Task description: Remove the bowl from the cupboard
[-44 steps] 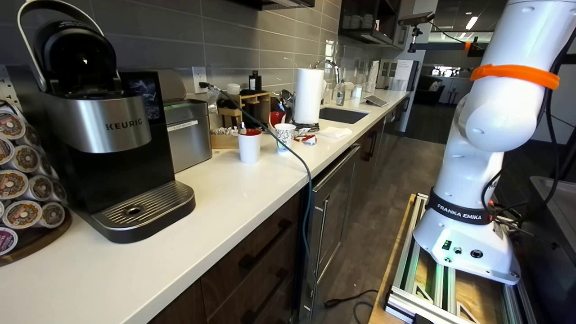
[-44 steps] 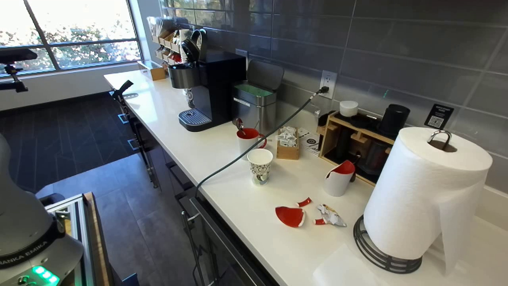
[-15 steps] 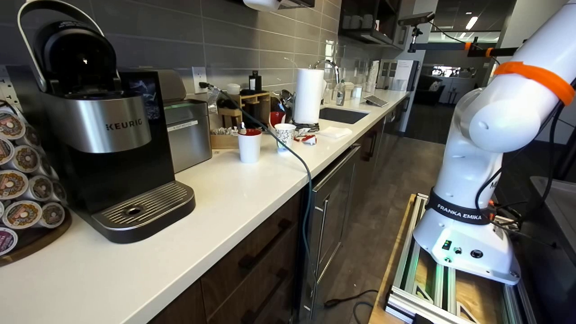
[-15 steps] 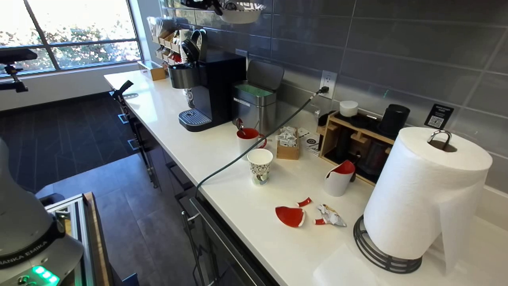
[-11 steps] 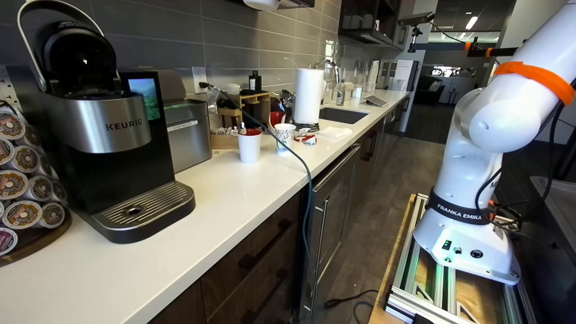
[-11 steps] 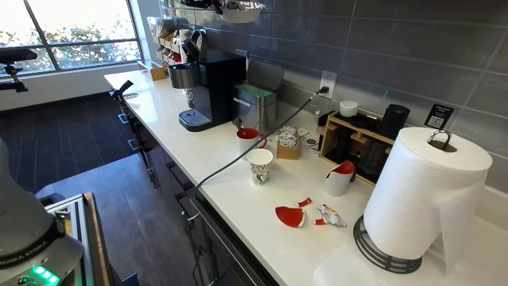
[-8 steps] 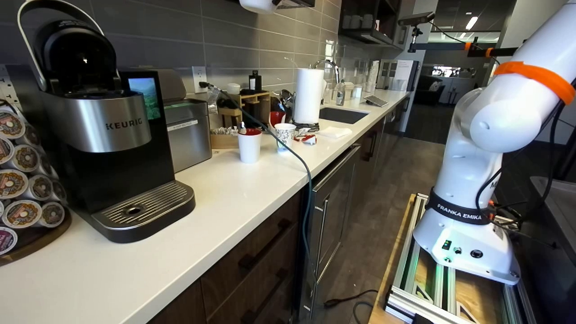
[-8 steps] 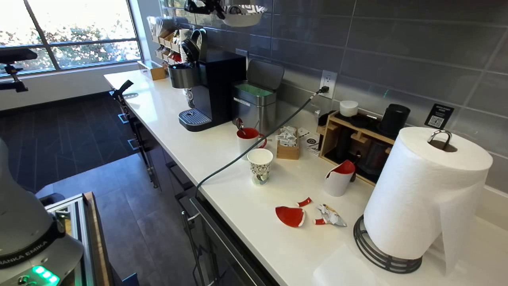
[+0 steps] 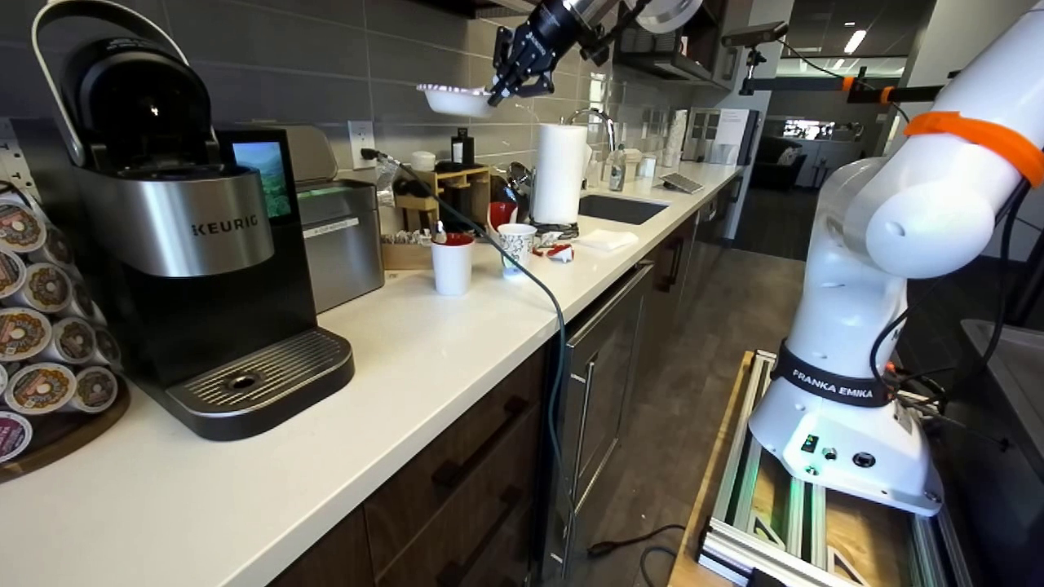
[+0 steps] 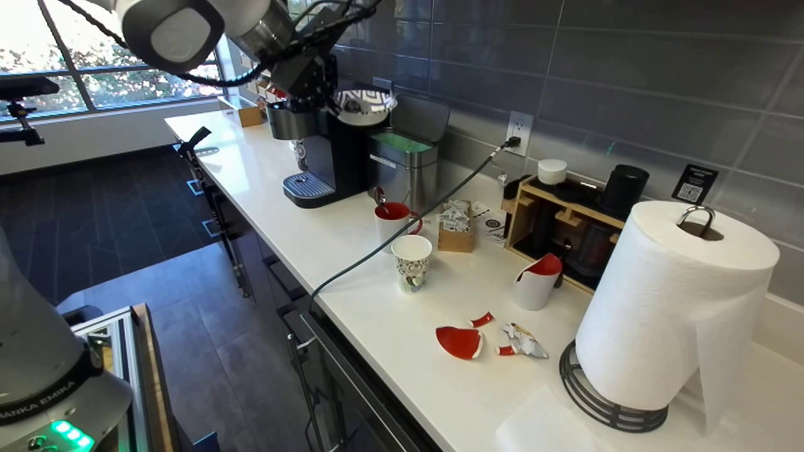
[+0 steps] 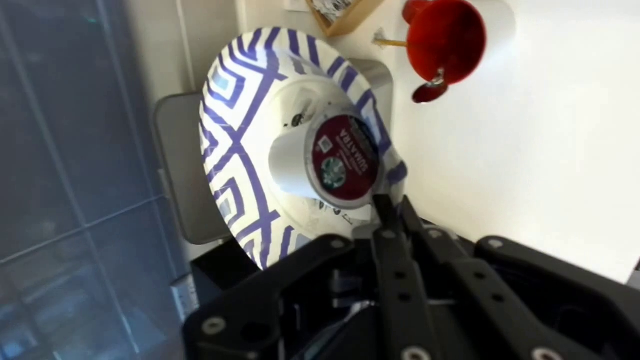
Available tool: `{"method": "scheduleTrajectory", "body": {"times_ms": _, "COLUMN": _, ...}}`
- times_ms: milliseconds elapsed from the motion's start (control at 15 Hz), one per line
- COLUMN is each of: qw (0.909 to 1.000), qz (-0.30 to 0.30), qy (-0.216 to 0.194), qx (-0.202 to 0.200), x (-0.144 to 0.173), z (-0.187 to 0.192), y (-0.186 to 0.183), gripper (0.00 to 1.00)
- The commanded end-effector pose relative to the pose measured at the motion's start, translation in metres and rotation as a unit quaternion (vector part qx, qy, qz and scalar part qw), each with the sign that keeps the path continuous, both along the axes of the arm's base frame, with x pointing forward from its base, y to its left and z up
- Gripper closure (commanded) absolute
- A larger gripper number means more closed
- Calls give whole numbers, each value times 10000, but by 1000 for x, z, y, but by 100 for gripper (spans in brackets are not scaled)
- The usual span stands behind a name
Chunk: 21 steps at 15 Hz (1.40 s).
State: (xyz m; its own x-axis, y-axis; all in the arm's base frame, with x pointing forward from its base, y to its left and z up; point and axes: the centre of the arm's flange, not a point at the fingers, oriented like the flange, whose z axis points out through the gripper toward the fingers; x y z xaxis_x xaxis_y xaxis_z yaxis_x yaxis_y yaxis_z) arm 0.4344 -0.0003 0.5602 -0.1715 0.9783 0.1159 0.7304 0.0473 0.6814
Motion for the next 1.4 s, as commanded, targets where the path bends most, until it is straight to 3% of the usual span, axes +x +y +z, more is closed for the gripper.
{"method": "scheduleTrajectory", "body": {"times_ms": 0, "qw": 9987, "qz": 368, "qy": 280, "qx": -223, "x": -23, "z": -60, "y": 16, "gripper": 99}}
{"method": "scheduleTrajectory", "body": {"times_ms": 133, "qw": 9976, "qz": 464, "qy": 365, "qx": -359, "x": -21, "z": -88, "y": 28, "gripper": 99}}
{"method": "scheduleTrajectory", "body": {"times_ms": 467, "qw": 9953, "qz": 665, "qy": 29, "qx": -708, "x": -14, "z": -139, "y": 51, "gripper": 99}}
{"method": "scheduleTrajectory", "body": {"times_ms": 533, "qw": 9952, "qz": 706, "qy": 10, "qx": -674, "x": -14, "z": -143, "y": 53, "gripper": 99}}
{"method": "scheduleTrajectory", "body": {"times_ms": 600, "qw": 9964, "qz": 581, "qy": 103, "qx": -609, "x": -18, "z": -124, "y": 51, "gripper": 97}}
{"method": "scheduleTrajectory", "body": {"times_ms": 933, "qw": 9958, "qz": 638, "qy": 104, "qx": -644, "x": -16, "z": -136, "y": 56, "gripper": 99}}
{"method": "scheduleTrajectory", "body": {"times_ms": 1333, "qw": 9911, "qz": 1081, "qy": 13, "qx": -774, "x": 2, "z": -185, "y": 100, "gripper": 99}}
